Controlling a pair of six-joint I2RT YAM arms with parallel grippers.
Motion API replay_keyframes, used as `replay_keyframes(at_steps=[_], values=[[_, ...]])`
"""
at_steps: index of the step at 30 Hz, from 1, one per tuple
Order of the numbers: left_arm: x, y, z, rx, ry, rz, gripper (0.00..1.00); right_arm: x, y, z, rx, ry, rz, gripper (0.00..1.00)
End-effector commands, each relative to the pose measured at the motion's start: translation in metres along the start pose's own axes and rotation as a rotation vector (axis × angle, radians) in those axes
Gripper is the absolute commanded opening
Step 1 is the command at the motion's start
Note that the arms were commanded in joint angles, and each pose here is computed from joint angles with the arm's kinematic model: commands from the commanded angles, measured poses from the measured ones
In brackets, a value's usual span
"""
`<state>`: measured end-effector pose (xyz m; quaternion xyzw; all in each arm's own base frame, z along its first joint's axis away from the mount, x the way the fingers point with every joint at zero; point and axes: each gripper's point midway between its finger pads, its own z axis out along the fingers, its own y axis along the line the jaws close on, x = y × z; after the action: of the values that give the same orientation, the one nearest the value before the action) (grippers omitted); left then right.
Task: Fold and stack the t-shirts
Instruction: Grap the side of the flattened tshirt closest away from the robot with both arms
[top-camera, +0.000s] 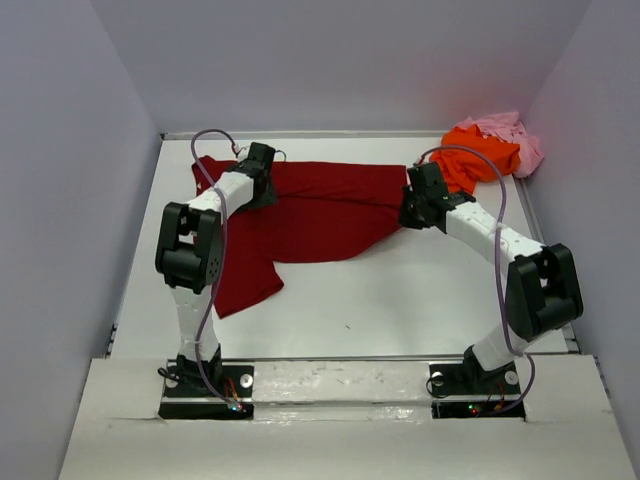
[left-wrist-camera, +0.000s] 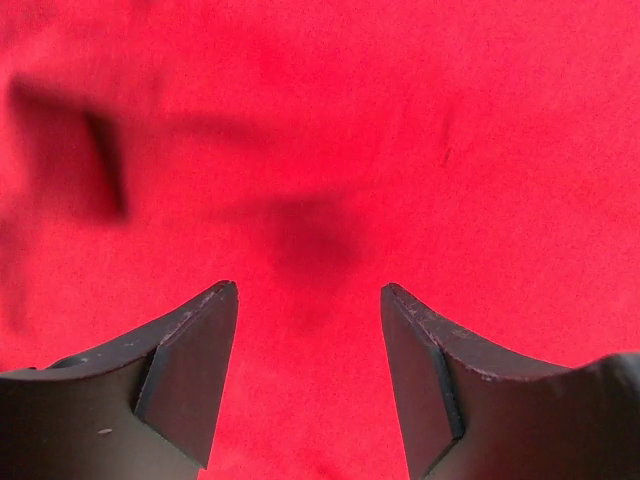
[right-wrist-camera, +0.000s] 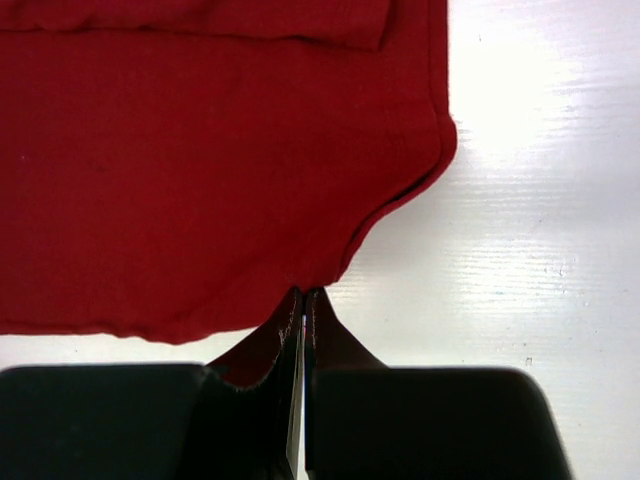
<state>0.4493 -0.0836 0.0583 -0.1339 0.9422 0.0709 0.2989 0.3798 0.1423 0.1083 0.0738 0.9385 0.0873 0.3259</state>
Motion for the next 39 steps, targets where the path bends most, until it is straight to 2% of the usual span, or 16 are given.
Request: replay_keyframes(at_steps=[1,11,15,27,35,38,39], values=[[-0.02,0.001,0.009,-0.03,-0.012,-0.007,0.69,-0.01,0.004,-0.01,-0.028,-0.055,0.009,0.0],[-0.006,0.001,0.056,-0.071,0.071,0.035,0.69,-0.009,0.003,-0.011,-0.032,-0.054,0.003,0.0],[-0.003,0.0,0.071,-0.067,0.101,0.02,0.66,-0.01,0.006,-0.011,-0.043,-0.055,0.005,0.0],[-0.035,-0.013,0.093,-0.049,0.106,0.04,0.66,-0.014,0.006,-0.014,-0.041,-0.07,0.002,0.0],[-0.06,-0.011,0.093,-0.041,0.074,0.002,0.66,-0.012,0.004,-0.011,-0.034,-0.06,-0.002,0.0],[-0.076,-0.005,0.077,-0.062,0.021,-0.01,0.66,-0.009,0.002,-0.009,-0.027,-0.055,-0.006,0.0],[-0.093,-0.001,0.059,-0.067,-0.028,-0.026,0.66,-0.009,0.003,-0.01,-0.03,-0.057,-0.006,0.0]])
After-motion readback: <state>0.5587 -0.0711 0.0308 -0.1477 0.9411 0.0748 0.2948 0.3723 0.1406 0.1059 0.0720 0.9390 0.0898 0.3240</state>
